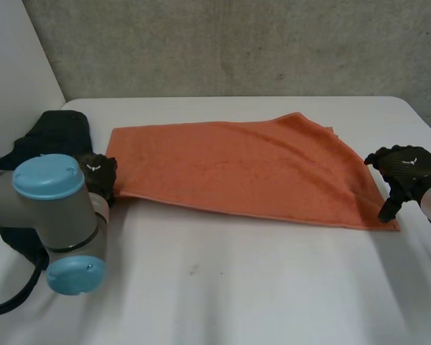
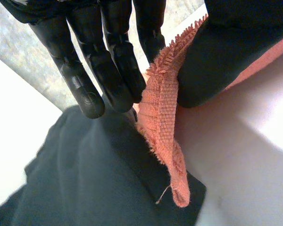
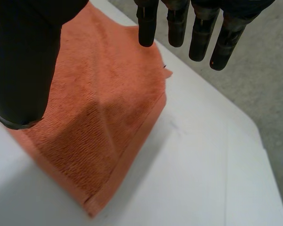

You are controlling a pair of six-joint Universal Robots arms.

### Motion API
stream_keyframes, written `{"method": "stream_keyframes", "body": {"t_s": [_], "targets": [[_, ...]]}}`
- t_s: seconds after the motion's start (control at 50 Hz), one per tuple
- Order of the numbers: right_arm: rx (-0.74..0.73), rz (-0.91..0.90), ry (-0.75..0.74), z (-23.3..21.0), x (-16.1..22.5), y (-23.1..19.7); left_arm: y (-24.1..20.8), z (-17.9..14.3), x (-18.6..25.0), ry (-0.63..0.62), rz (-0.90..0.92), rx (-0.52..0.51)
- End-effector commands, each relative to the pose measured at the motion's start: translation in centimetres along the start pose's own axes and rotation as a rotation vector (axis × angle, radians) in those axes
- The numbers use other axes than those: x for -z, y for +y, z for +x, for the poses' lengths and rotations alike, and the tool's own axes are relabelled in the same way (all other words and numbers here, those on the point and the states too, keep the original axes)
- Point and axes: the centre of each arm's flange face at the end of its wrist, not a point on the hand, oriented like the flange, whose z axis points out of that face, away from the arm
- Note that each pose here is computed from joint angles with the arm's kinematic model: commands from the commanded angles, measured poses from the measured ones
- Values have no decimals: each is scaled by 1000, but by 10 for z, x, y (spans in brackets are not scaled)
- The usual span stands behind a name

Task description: Fold the laundry.

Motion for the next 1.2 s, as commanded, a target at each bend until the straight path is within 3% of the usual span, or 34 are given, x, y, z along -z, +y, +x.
{"method": "stream_keyframes", "body": {"t_s": [0.02, 0.2, 0.48, 0.84, 1.06, 1.2], "targets": [[-65, -95, -80, -10, 14, -3, -37, -9, 31, 43, 102, -105], [-344, -45, -212, -49, 30, -33, -78, -7, 65, 113, 219, -176], [-525, 68, -482, -150, 53, -72, -120, -18, 76, 116, 299, -147], [-623, 121, -403, -239, 14, -78, -155, -19, 98, 123, 414, -70], [-606, 176, -145, -210, -17, -65, -162, -30, 103, 109, 432, -6], [-502, 122, 36, -123, -38, -47, -158, -40, 97, 81, 414, -5]]}}
